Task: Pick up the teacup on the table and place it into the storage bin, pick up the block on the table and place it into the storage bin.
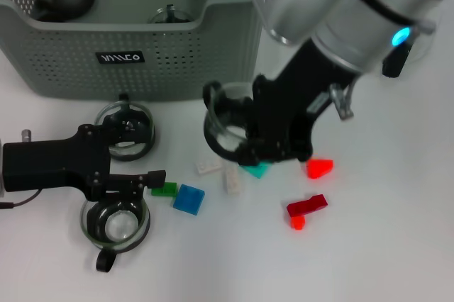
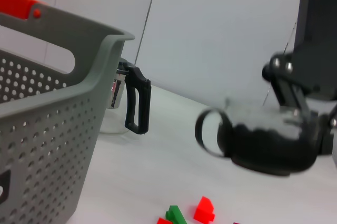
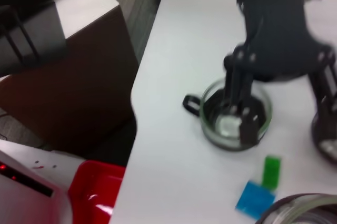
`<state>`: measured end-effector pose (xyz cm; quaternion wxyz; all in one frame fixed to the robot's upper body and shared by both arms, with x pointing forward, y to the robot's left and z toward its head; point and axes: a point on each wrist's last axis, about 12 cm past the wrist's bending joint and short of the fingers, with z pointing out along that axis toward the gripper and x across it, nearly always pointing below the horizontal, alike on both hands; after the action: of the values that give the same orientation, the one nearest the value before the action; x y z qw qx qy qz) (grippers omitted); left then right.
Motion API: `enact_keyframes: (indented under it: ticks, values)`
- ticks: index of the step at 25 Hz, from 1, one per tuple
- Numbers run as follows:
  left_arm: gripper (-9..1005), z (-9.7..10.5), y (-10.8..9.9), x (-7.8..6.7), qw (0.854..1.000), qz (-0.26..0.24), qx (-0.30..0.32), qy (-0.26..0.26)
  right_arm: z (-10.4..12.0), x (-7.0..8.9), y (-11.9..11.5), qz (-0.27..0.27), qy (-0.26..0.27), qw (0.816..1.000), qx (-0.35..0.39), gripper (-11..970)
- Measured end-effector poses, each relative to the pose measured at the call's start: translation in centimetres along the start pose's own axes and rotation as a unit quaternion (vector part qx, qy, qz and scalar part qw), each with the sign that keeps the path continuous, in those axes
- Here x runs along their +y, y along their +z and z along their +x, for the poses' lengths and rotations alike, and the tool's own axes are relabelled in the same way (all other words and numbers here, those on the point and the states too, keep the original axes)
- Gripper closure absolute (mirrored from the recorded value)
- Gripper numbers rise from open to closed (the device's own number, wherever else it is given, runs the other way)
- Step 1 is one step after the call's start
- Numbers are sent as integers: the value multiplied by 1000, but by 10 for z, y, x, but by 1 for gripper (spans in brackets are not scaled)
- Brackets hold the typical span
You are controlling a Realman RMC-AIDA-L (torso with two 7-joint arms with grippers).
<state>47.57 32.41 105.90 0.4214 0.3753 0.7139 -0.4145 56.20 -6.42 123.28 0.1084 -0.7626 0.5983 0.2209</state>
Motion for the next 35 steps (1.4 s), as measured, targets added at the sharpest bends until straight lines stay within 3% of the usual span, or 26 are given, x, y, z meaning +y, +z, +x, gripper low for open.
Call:
enact_keyframes:
  ticks: [13,18,24,29,35]
  values:
    - [118,-1,5,-1,1000,5,-5,-1,-48,-14,-27,84,-100,991,-16,899]
    - [118,-2,6,0,1000,6,-7,0,-58,-30,-31,150,-106,982,-41,899]
    - [118,-2,7,0,1000,7,-5,0,-51,-65,-21,236,-91,964,-76,900]
    - [119,0,6,0,1000,4,-1,-2,-28,-97,-4,314,-71,941,-109,900]
    - [119,1,6,-1,1000,5,-1,-3,-8,-113,8,364,-62,923,-112,900]
